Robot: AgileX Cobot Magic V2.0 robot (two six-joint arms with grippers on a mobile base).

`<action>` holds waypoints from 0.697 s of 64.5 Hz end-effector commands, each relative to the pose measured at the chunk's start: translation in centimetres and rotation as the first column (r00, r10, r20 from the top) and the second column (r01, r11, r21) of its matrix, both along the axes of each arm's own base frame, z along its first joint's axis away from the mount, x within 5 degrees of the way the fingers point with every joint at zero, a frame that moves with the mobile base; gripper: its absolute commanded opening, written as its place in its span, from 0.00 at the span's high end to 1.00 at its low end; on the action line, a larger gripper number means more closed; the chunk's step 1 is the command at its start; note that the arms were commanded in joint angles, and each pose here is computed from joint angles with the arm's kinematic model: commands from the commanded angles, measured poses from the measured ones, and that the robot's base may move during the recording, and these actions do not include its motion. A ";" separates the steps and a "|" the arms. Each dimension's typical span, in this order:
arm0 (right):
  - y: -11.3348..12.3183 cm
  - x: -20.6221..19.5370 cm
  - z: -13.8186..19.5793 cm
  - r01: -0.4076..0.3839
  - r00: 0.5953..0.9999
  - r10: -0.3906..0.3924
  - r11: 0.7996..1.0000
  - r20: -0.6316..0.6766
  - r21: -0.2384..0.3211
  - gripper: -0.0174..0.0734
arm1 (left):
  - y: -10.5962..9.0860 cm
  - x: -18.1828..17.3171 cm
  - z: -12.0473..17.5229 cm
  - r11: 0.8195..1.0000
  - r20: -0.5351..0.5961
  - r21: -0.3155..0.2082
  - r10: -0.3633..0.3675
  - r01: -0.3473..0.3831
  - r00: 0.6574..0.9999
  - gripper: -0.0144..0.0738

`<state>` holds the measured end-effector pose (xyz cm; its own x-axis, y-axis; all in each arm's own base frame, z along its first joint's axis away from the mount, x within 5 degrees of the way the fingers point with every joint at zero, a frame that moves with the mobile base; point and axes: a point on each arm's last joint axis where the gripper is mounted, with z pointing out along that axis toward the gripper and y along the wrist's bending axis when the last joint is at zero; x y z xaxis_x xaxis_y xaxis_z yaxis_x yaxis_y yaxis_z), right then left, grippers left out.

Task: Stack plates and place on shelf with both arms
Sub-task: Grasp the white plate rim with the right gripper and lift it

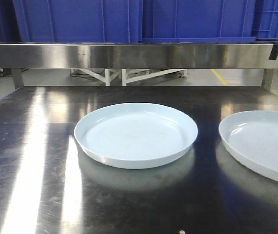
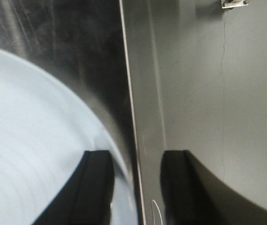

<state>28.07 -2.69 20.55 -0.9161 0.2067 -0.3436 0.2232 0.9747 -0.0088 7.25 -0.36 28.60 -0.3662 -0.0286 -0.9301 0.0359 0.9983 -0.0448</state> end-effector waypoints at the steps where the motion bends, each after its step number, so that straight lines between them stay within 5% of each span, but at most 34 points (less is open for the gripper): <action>1: -0.2 0.6 1.3 -0.016 0.997 0.017 1.000 0.074 -0.021 0.49 | -0.1 0.2 1.5 1.000 0.095 -0.013 -0.007 0.008 0.995 0.73; 10: -0.2 0.6 1.3 -0.016 0.997 0.018 1.000 0.073 -0.021 0.58 | -0.1 0.2 1.5 1.000 0.095 -0.013 -0.007 0.008 0.995 0.73; 18: -0.2 0.7 1.5 -0.016 0.996 0.018 1.000 0.085 -0.022 0.77 | -0.1 0.2 1.5 1.000 0.095 -0.013 -0.007 0.008 0.995 0.73; 34: -0.2 0.6 5.3 -0.017 0.971 0.026 0.999 0.238 -0.042 0.74 | -0.1 0.2 1.5 1.000 0.095 -0.013 -0.007 0.008 0.995 0.73; 45: -0.1 -0.1 9.8 -0.011 0.913 0.034 0.998 0.408 -0.057 0.74 | -0.1 0.2 1.5 1.000 0.095 -0.013 -0.007 0.008 0.995 0.73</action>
